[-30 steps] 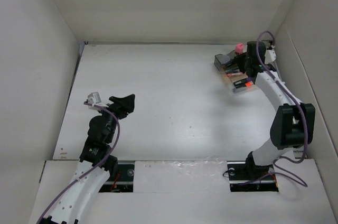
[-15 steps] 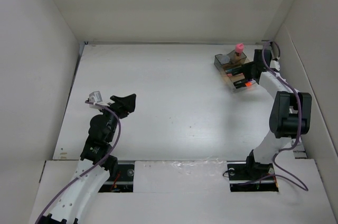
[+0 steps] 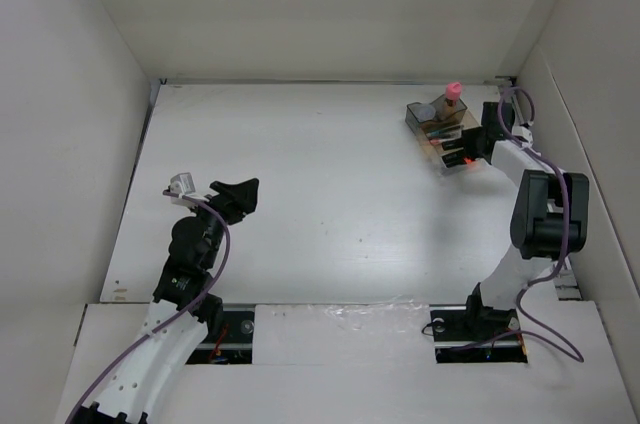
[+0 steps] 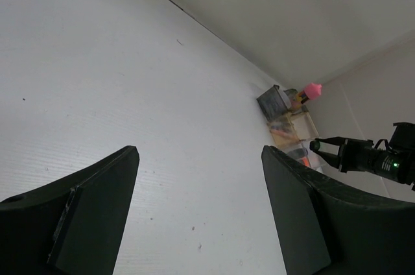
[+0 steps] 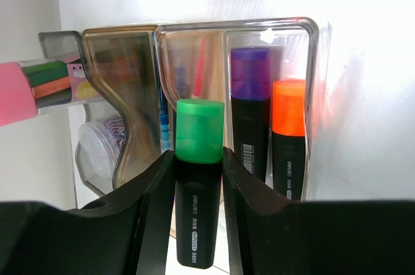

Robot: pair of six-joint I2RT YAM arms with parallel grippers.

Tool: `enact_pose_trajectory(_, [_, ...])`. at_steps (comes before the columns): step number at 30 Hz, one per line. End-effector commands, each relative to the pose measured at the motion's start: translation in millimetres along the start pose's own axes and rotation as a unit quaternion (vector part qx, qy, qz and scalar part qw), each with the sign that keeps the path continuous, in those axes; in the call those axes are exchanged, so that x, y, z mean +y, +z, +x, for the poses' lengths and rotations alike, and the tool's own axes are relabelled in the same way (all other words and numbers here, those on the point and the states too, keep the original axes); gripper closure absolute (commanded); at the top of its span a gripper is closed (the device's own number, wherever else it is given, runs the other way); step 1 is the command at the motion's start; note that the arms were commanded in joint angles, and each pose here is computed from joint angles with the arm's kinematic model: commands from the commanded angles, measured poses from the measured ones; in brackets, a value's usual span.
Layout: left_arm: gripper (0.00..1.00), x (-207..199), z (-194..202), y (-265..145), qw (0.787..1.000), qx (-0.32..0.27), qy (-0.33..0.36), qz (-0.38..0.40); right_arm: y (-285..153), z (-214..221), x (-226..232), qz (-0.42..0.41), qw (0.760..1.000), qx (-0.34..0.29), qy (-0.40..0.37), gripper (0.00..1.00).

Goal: Sort the stationery into containers
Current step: Place the pen in the storage box, then reset both arms

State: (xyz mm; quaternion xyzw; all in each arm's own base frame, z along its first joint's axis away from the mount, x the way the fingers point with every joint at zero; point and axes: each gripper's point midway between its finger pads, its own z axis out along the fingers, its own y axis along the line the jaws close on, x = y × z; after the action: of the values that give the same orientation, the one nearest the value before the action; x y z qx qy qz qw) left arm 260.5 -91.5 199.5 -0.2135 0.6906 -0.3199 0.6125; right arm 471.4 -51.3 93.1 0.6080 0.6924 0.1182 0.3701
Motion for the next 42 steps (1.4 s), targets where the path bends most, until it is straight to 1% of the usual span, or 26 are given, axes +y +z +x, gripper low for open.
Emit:
enact_pose_trajectory(1, [0.27, -11, -7, 1, 1.000, -0.014, -0.004, 0.023, -16, -19, 22, -0.039, 0.998, -0.029, 0.028, 0.75])
enact_pose_trajectory(4, [0.27, -11, -7, 1, 1.000, -0.014, -0.004, 0.023, -19, -19, 20, -0.042, 0.998, -0.030, 0.029, 0.75])
enact_pose_trajectory(5, [0.27, -13, -9, 0, 0.999, -0.017, -0.005, 0.026, -17, -15, 9, -0.032, 0.999, -0.027, 0.026, 0.75])
enact_pose_trajectory(9, [0.27, -13, -9, 0, 0.999, -0.017, -0.005, 0.026, -26, -17, 10, -0.047, 0.998, -0.031, 0.034, 0.74])
enact_pose_trajectory(10, [0.27, -13, -9, 0, 0.999, -0.017, -0.005, 0.026, -29, -20, 11, -0.049, 0.997, -0.038, 0.036, 0.68])
enact_pose_trajectory(13, [0.27, -13, -9, 0, 0.999, -0.017, -0.005, 0.026, -32, -23, 11, -0.048, 0.997, -0.043, 0.036, 0.60])
enact_pose_trajectory(14, [0.27, -10, -6, 1, 1.000, -0.010, -0.004, 0.019, -32, -21, 12, -0.050, 0.997, -0.039, 0.036, 0.50])
enact_pose_trajectory(17, [0.27, -11, -7, 1, 1.000, -0.013, -0.004, 0.023, -42, -25, 23, -0.067, 0.996, -0.039, 0.039, 0.41])
enact_pose_trajectory(25, [0.27, -10, -5, 2, 1.000, -0.010, -0.004, 0.019, -64, -31, 29, -0.091, 0.994, -0.042, 0.044, 0.41])
enact_pose_trajectory(27, [0.27, -8, -4, 3, 1.000, -0.007, -0.003, 0.016, -81, -22, 46, -0.131, 0.990, -0.034, 0.041, 0.41])
enact_pose_trajectory(28, [0.26, -8, -4, 3, 1.000, -0.007, -0.003, 0.016, -85, -14, 47, -0.138, 0.989, -0.026, 0.033, 0.39])
enact_pose_trajectory(29, [0.26, -11, -4, 3, 1.000, -0.006, -0.003, 0.023, -94, 2, 54, -0.151, 0.988, -0.010, 0.017, 0.39])
enact_pose_trajectory(30, [0.24, -13, -6, 3, 1.000, -0.009, -0.004, 0.026, -103, 8, 65, -0.170, 0.985, -0.008, 0.002, 0.35])
enact_pose_trajectory(32, [0.23, -13, -2, 3, 0.999, -0.004, 0.002, 0.032, -112, 28, 73, -0.184, 0.983, 0.007, -0.025, 0.32])
enact_pose_trajectory(33, [0.20, -15, -2, 2, 0.999, -0.004, 0.002, 0.039, -124, 49, 83, -0.201, 0.978, 0.022, -0.044, 0.29])
enact_pose_trajectory(34, [0.18, -15, -2, 2, 0.999, -0.004, 0.009, 0.039, -132, 61, 89, -0.212, 0.975, 0.030, -0.060, 0.26])
enact_pose_trajectory(35, [0.15, -16, -1, 2, 0.999, 0.000, 0.009, 0.043, -136, 71, 91, -0.216, 0.974, 0.034, -0.067, 0.19])
enact_pose_trajectory(36, [0.11, -20, -2, 2, 0.998, 0.000, 0.014, 0.054, -148, 93, 94, -0.226, 0.969, 0.053, -0.089, 0.17])
enact_pose_trajectory(37, [0.02, -24, -2, 1, 0.998, 0.001, 0.014, 0.063, -150, 109, 92, -0.228, 0.966, 0.071, -0.100, 0.15])
enact_pose_trajectory(39, [0.00, -26, 1, 0, 0.997, 0.008, 0.028, 0.071, -160, 136, 91, -0.238, 0.958, 0.106, -0.124, 0.11])
enact_pose_trajectory(40, [0.00, -26, 1, 0, 0.997, 0.008, 0.028, 0.071, -169, 164, 87, -0.243, 0.950, 0.133, -0.143, 0.11])
enact_pose_trajectory(42, [0.00, -28, -2, 0, 0.997, 0.007, 0.028, 0.072, -180, 190, 81, -0.255, 0.936, 0.159, -0.183, 0.10])
